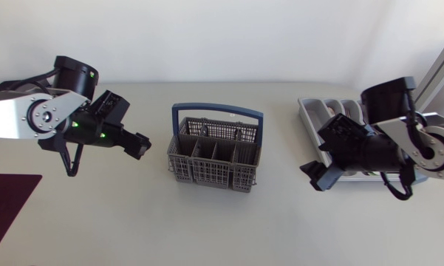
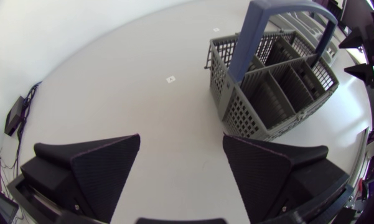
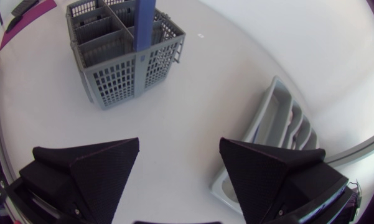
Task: Sort the cutlery from the basket into the organizer compartments.
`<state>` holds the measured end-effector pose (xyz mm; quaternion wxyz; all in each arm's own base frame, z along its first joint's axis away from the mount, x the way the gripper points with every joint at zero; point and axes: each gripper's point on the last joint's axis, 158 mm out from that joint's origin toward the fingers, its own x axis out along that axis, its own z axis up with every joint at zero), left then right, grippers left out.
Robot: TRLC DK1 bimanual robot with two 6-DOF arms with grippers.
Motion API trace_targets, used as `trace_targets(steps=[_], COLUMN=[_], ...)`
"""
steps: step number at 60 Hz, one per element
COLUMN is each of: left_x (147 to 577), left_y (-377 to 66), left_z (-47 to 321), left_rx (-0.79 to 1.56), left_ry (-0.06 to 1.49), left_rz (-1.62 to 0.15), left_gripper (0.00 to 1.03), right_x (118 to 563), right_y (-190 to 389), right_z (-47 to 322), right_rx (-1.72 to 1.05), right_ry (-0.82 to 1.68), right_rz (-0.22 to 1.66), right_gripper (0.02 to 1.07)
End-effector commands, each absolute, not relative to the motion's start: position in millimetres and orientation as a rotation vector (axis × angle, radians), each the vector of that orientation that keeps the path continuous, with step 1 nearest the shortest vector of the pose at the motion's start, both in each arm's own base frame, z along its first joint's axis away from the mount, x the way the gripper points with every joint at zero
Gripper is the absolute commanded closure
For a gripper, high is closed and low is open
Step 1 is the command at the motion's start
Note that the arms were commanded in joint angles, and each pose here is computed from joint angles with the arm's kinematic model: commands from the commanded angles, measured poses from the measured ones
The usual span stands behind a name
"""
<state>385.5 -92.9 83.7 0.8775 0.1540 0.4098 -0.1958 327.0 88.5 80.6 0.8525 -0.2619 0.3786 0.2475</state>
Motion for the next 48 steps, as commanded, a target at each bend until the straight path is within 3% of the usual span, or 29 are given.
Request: trace_targets(steps=[1,29,48], left_x=[381,388,395], left_y=[-91,-135,-139], left_z=[56,42,43], left_rx=[0.348,0.382,0.380], left_ry=[0.907,0.887,0.878], left_rz=[-0.428,-0.539,-0.548], left_gripper=[0.12,0.12,0.12], right_x=[336,382,414], right_y=[110,172,190], right_z=[74,54,51], right_rx=[-0.485,-0.409,-0.400], right_ry=[0.836,0.903,0.910], right_rz=[0.536,0.612,0.604], right_gripper=[0.14,0.14,0.14])
